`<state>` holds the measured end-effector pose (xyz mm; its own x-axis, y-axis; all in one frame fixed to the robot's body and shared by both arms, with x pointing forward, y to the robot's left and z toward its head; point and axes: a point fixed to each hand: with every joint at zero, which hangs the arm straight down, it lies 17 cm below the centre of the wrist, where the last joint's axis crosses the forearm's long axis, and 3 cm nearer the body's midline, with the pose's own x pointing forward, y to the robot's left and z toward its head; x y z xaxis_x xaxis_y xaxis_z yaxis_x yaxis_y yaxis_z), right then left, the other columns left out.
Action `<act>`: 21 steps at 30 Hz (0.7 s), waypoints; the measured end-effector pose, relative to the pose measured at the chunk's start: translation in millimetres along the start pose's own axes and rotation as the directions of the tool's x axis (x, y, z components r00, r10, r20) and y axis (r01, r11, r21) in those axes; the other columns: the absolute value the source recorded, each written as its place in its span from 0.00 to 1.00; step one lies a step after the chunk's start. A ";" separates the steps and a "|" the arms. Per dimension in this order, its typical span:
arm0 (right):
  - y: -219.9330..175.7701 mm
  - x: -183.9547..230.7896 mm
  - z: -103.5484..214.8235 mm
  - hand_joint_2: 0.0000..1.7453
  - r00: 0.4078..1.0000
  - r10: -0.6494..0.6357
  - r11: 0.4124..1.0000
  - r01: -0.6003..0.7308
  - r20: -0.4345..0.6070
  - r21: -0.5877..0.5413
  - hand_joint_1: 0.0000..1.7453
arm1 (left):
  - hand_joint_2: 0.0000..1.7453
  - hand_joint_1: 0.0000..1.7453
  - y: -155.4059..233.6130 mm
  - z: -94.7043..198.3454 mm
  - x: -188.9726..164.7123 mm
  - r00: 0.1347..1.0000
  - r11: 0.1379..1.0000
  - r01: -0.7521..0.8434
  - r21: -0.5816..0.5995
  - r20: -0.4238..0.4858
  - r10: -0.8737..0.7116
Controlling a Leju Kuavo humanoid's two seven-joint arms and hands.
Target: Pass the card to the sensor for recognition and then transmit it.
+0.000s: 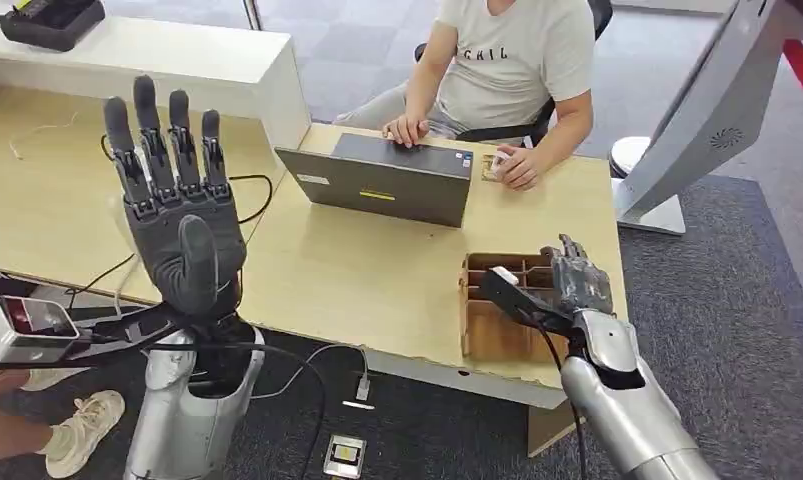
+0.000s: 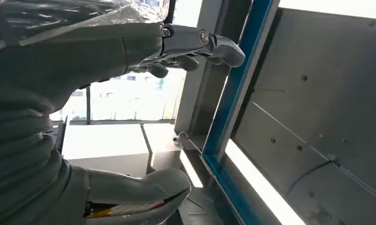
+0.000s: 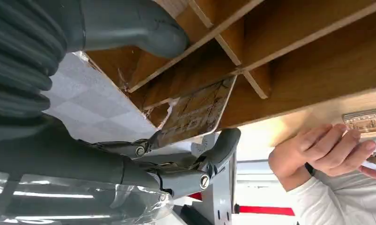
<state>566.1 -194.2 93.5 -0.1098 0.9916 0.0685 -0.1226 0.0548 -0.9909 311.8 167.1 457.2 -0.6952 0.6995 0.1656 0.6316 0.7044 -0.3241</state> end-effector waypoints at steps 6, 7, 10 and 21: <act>2.0 2.7 -3.8 1.00 1.000 0.005 1.000 -0.005 0.002 0.011 1.00 | 1.00 0.00 0.7 -1.0 0.7 1.000 1.000 0.009 0.000 0.005 -0.009; 2.3 2.7 -4.4 1.00 1.000 0.005 1.000 -0.006 0.003 0.012 1.00 | 1.00 0.00 0.9 -1.3 0.8 1.000 1.000 0.012 0.000 0.006 -0.012; 2.8 3.8 -6.1 1.00 1.000 0.006 1.000 -0.007 0.004 0.014 1.00 | 1.00 0.00 1.7 -2.1 1.5 1.000 1.000 0.016 0.002 0.010 -0.016; 1.7 7.6 -10.9 1.00 1.000 0.011 1.000 -0.011 0.007 0.021 1.00 | 1.00 0.00 6.0 -5.5 3.0 0.999 0.999 0.044 0.016 0.021 -0.044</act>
<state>575.8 -185.4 91.1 -0.1178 0.9913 0.0587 -0.1423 0.0417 -0.9889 315.3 174.1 460.9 -0.7295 0.6649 0.1603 0.5949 0.7325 -0.3311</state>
